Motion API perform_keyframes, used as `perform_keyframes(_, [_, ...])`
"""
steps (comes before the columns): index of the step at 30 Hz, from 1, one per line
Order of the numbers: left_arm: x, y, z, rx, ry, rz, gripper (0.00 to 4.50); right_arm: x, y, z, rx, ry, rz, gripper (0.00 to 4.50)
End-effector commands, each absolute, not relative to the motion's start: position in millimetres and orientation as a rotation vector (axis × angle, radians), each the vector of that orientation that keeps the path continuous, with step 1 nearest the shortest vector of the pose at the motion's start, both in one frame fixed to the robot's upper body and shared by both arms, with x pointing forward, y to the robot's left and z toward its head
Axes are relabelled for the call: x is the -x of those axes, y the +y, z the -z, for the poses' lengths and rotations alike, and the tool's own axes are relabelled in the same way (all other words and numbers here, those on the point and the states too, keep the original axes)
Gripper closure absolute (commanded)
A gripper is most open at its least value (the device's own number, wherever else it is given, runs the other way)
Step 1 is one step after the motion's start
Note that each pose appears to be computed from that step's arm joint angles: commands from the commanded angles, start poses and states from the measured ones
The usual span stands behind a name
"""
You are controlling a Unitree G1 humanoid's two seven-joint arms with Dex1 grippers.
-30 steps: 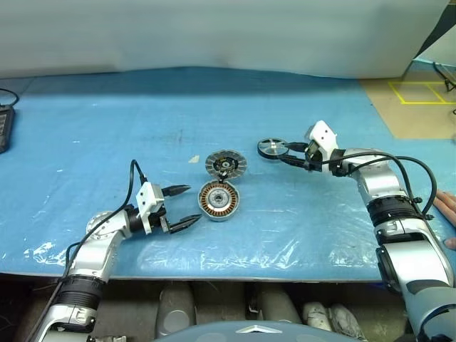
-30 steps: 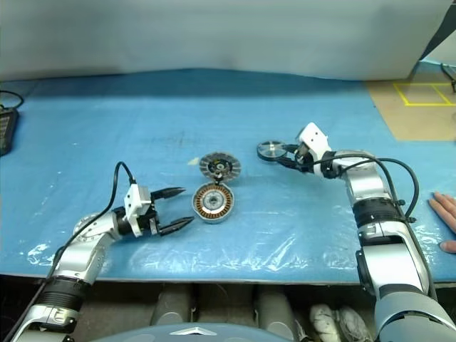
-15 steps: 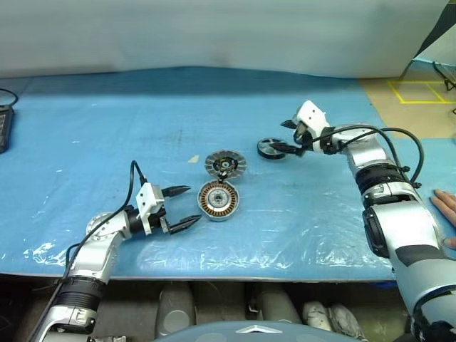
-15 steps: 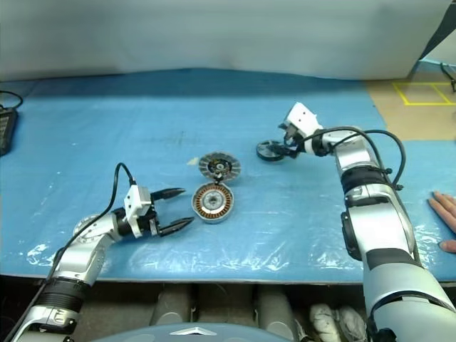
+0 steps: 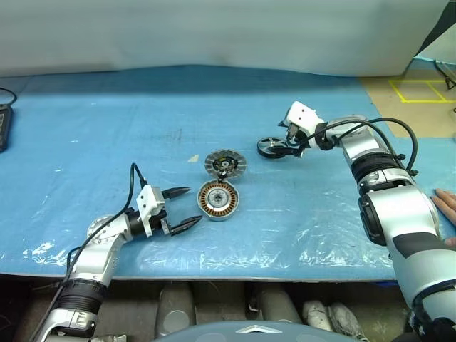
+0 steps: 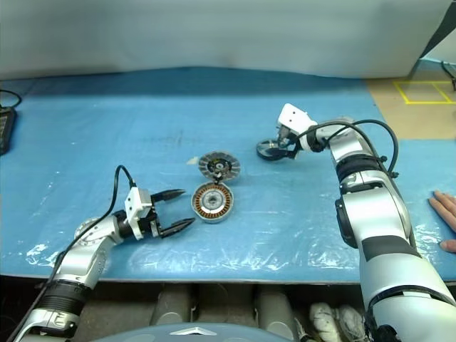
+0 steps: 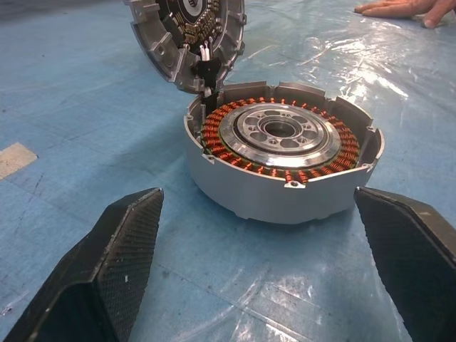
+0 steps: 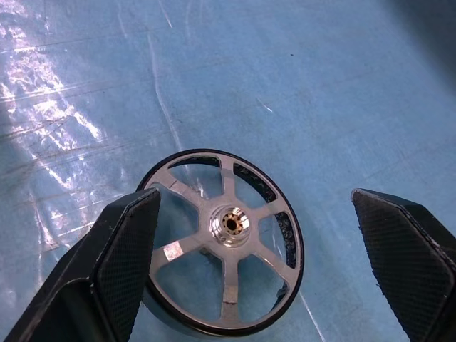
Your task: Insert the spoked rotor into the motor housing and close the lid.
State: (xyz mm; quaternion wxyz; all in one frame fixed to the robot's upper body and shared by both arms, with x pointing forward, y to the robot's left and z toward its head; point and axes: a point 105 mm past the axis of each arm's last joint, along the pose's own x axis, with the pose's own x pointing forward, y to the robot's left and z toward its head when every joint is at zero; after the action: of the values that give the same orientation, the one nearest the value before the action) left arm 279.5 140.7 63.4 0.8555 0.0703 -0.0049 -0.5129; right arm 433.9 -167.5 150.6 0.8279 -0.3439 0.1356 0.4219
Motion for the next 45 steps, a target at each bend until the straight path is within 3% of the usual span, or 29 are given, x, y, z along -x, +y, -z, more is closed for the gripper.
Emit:
perform_keyframes(1, [-279.2, 140.4, -67.6, -0.162, -0.039, 1.075, 0.00, -437.6, -166.1, -159.9, 0.780, 0.264, -0.882, 0.01])
perform_keyframes(19, [-278.0, 143.9, -66.2, -0.166, -0.032, 1.066, 0.00, -433.2, -157.3, -147.0, 0.816, 0.276, -0.935, 0.01])
perform_keyframes(22, [-278.0, 143.8, -66.3, -0.166, -0.032, 1.067, 0.00, -431.3, -156.3, -140.9, 0.815, 0.291, -0.948, 0.60])
perform_keyframes(27, [-277.9, 144.3, -66.5, -0.167, -0.032, 1.067, 0.00, -431.1, -159.3, -135.8, 0.822, 0.308, -0.935, 2.23])
perform_keyframes(45, [-277.2, 144.2, -66.8, -0.164, -0.027, 1.074, 0.00, -428.0, -160.4, -126.7, 0.829, 0.326, -0.947, 2.23])
